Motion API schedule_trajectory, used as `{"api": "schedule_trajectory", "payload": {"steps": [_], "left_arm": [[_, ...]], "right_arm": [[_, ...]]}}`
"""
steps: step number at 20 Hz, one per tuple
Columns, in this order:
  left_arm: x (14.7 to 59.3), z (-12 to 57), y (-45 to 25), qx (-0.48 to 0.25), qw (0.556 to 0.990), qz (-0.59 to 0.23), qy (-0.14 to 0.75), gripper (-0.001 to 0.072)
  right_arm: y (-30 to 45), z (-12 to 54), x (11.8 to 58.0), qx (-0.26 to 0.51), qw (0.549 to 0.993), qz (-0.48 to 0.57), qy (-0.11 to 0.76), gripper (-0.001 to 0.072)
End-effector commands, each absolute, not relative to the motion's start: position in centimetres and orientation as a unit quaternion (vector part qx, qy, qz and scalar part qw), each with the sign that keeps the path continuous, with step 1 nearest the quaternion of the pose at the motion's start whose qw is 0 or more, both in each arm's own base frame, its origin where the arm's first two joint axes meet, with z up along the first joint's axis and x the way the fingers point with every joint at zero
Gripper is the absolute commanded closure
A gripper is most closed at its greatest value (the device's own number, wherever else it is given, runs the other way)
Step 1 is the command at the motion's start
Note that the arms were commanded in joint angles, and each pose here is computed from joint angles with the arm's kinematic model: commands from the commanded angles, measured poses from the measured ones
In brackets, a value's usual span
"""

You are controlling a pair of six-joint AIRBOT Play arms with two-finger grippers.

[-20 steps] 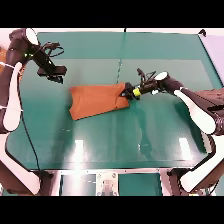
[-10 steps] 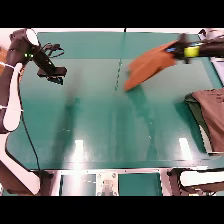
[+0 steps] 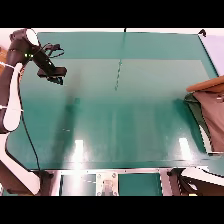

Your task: Fold the shirts.

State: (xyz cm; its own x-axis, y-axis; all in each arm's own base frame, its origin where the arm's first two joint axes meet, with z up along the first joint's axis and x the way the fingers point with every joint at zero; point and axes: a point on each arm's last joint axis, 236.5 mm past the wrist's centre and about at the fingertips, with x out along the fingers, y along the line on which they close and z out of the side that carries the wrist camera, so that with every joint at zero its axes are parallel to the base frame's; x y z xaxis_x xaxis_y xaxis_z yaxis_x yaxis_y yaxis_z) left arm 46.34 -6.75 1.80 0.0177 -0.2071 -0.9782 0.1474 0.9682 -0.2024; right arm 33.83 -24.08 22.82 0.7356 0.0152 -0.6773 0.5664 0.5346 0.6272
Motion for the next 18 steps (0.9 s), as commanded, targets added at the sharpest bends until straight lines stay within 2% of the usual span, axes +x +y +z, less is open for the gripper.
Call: {"api": "schedule_trajectory", "payload": {"steps": [1,5,10,11,12,13,15,16,17,18], "left_arm": [[46.3,1.8,-6.8,-0.022,0.713,-0.126,0.689,0.0686],[46.3,1.9,-6.9,-0.022,0.713,-0.130,0.689,0.0686],[46.3,1.8,-6.9,-0.022,0.713,-0.130,0.689,0.0686],[46.4,1.9,-6.9,-0.021,0.714,-0.130,0.688,0.0686],[46.5,1.8,-6.9,-0.021,0.715,-0.130,0.686,0.0686],[46.5,1.9,-6.9,-0.021,0.716,-0.130,0.686,0.0686],[46.2,1.9,-6.9,-0.014,0.712,-0.137,0.688,0.0687],[45.9,2.0,-7.0,-0.013,0.708,-0.138,0.693,0.0687],[45.6,2.4,-7.2,-0.015,0.706,-0.143,0.693,0.0687],[45.6,3.2,-7.6,-0.019,0.713,-0.149,0.685,0.0687]], "right_arm": [[-26.9,18.9,23.7,0.480,0.716,-0.307,0.403,0.0699],[-27.2,13.0,15.4,0.465,0.599,-0.425,0.494,0.0699],[-24.3,3.2,13.5,0.498,0.525,-0.408,0.557,0.0691],[-23.3,1.2,13.0,0.506,0.508,-0.402,0.570,0.0521],[-22.4,-0.2,12.5,0.511,0.492,-0.397,0.583,0.0209],[-21.6,-1.1,12.1,0.516,0.475,-0.390,0.596,0.0108],[-21.2,-0.3,12.2,0.523,0.464,-0.379,0.606,0.0109],[-21.5,1.0,12.9,0.524,0.473,-0.373,0.602,0.0130],[-21.9,2.9,14.2,0.523,0.493,-0.366,0.592,0.0288],[-22.3,4.8,15.9,0.519,0.520,-0.356,0.578,0.0492]]}}
